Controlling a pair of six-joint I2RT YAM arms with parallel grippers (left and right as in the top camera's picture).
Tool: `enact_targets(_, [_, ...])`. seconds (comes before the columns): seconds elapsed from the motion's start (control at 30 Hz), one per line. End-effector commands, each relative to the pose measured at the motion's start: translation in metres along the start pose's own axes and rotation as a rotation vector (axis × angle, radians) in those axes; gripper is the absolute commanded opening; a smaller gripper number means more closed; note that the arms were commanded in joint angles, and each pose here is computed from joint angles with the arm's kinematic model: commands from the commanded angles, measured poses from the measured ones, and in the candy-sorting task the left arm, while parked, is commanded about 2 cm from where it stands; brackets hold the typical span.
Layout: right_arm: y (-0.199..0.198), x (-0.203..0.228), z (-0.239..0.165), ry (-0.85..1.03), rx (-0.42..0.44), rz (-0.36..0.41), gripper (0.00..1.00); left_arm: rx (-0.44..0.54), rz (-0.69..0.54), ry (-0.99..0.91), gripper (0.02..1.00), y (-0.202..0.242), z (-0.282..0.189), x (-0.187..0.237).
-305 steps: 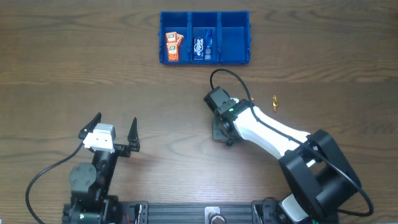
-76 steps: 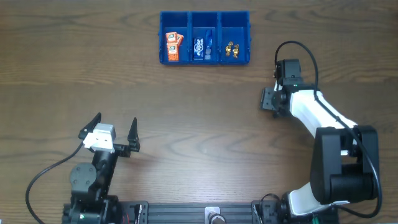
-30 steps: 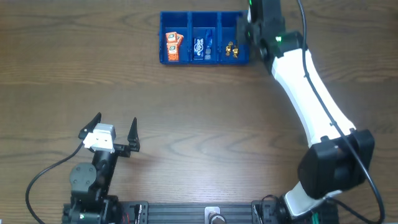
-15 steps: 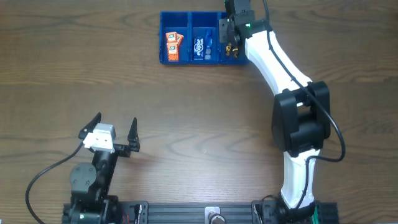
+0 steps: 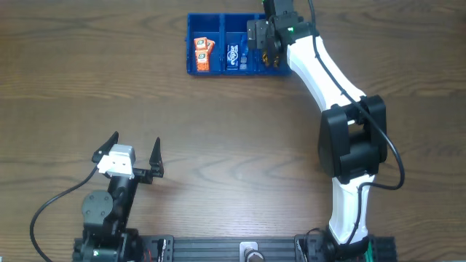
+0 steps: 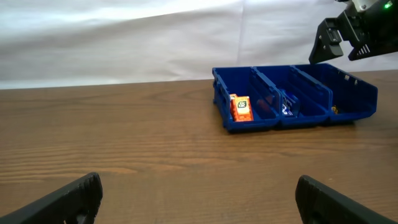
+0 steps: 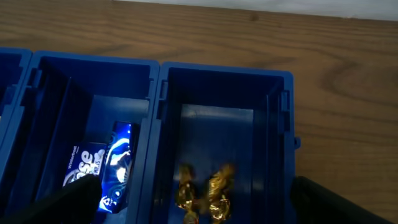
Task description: Sort Candies Into Trays
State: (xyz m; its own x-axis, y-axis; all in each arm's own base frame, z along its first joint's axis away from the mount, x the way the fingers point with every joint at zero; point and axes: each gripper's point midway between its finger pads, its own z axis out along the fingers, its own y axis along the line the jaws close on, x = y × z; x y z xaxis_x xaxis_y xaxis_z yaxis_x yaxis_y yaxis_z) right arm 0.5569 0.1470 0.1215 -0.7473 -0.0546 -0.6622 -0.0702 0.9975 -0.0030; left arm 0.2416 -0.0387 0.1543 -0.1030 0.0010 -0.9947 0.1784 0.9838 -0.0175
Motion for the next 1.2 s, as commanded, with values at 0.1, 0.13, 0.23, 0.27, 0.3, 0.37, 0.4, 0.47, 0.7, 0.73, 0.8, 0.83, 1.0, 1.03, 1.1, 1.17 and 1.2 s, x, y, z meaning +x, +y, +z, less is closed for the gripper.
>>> enact_targets(0.1, [-0.017,-0.037,-0.072,-0.132,0.052,-0.060,0.998,0.017,0.007,0.046,0.998,-0.003,0.001,0.016])
enact_targets(0.13, [-0.026,-0.039,-0.087,-0.158,0.072,-0.050,0.998,0.017,0.007,0.046,0.998,-0.003,0.001,0.016])
enact_targets(0.23, [-0.054,-0.035,-0.130,-0.225,0.114,-0.043,0.998,0.017,0.007,0.046,0.998,-0.003,0.001,0.016])
enact_targets(0.27, [-0.063,-0.029,-0.143,-0.241,0.123,-0.038,0.998,0.017,0.007,0.046,0.996,-0.003,0.001,0.016])
enact_targets(0.3, [-0.073,-0.022,-0.155,-0.254,0.133,-0.027,0.998,0.017,0.007,0.046,0.998,-0.003,0.001,0.016])
enact_targets(0.37, [-0.091,-0.003,-0.178,-0.274,0.153,-0.003,0.998,0.017,0.007,0.046,0.998,-0.003,0.001,0.016])
enact_targets(0.4, [-0.100,0.009,-0.189,-0.285,0.163,0.009,0.998,0.017,0.007,0.046,0.998,-0.003,0.001,0.016])
enact_targets(0.47, [-0.112,0.033,-0.207,-0.309,0.178,0.027,0.998,0.017,0.007,0.046,0.998,-0.003,0.001,0.016])
enact_targets(0.7, [-0.132,0.119,-0.239,-0.390,0.194,0.063,0.998,0.017,0.007,0.046,0.998,-0.003,0.001,0.016])
enact_targets(0.73, [-0.131,0.131,-0.240,-0.398,0.183,0.063,0.998,0.017,0.007,0.046,0.998,-0.003,0.001,0.016])
enact_targets(0.8, [-0.127,0.142,-0.245,-0.458,0.143,0.067,0.998,0.017,0.007,0.046,0.998,-0.003,0.001,0.016])
enact_targets(0.83, [-0.123,0.147,-0.250,-0.503,0.110,0.068,0.998,0.017,0.007,0.046,0.998,-0.003,0.001,0.016])
enact_targets(1.0, [-0.121,0.170,-0.264,-0.623,0.063,0.074,0.998,0.017,0.007,0.046,0.998,-0.003,0.001,0.016])
enact_targets(1.03, [-0.119,0.174,-0.264,-0.638,0.054,0.072,0.998,0.017,0.007,0.046,1.000,-0.003,0.001,0.016])
enact_targets(1.1, [-0.113,0.183,-0.264,-0.667,0.024,0.063,0.998,0.017,0.007,0.046,0.996,-0.003,0.001,0.016])
enact_targets(1.17, [-0.109,0.189,-0.263,-0.690,-0.001,0.056,0.998,0.017,0.007,0.046,0.998,-0.003,0.001,0.016])
enact_targets(1.2, [-0.108,0.191,-0.263,-0.702,-0.006,0.054,0.998,0.017,0.007,0.046,0.998,-0.003,0.001,0.016])
